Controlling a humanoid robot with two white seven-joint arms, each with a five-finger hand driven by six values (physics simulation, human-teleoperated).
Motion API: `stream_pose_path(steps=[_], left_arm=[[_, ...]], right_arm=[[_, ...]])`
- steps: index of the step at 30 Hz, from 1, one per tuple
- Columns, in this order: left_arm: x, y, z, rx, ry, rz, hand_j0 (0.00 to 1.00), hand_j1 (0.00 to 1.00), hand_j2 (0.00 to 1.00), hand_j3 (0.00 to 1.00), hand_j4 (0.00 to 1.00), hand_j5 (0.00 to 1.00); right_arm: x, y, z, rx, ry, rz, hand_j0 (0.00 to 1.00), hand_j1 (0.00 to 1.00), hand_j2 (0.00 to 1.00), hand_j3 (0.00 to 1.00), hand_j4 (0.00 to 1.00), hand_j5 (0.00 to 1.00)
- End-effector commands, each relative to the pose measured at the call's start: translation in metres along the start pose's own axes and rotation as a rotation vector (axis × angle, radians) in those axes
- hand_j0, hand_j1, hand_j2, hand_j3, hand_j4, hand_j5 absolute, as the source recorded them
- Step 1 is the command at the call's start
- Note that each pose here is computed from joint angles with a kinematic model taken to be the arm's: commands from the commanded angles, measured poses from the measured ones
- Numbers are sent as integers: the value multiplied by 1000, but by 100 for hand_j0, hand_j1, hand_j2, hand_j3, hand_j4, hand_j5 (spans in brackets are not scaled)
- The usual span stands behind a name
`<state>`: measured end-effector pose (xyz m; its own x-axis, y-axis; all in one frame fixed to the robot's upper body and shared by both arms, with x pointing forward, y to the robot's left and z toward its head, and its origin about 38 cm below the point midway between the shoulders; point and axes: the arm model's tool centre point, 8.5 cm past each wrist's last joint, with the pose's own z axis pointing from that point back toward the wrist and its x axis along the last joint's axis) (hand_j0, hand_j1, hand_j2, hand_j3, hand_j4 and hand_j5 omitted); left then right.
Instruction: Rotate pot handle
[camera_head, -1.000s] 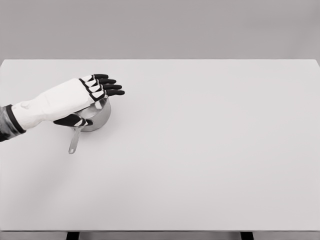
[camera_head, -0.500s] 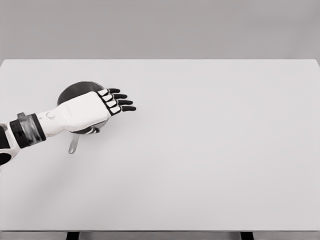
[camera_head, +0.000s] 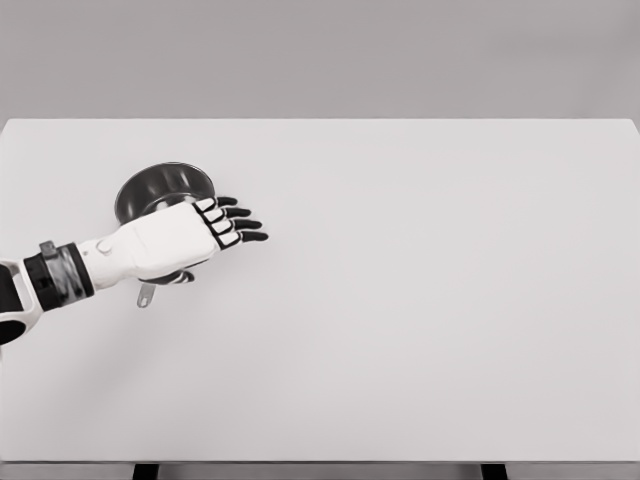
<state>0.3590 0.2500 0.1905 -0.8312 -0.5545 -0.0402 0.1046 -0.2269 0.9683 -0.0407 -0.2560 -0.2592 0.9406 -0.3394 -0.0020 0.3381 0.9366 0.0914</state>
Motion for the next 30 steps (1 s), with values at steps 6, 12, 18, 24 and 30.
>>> stream_pose_path(steps=[6,12,18,24,30], left_arm=[[-5,-1,9,-25,13,-12,100,100,100,100,100,100],[-8,-4,16,-52,21,-19,100,100,100,100,100,100],[-12,-6,24,-69,34,-23,100,100,100,100,100,100],[-15,-4,28,-77,42,-31,100,100,100,100,100,100],[-24,2,44,-72,73,-29,100,100,100,100,100,100]], right_arm=[[0,0,0,0,0,0,100,100,100,100,100,100],[0,0,0,0,0,0,100,100,100,100,100,100],[0,0,0,0,0,0,100,100,100,100,100,100],[0,0,0,0,0,0,100,100,100,100,100,100],[0,0,0,-1,-1,0,100,100,100,100,100,100]])
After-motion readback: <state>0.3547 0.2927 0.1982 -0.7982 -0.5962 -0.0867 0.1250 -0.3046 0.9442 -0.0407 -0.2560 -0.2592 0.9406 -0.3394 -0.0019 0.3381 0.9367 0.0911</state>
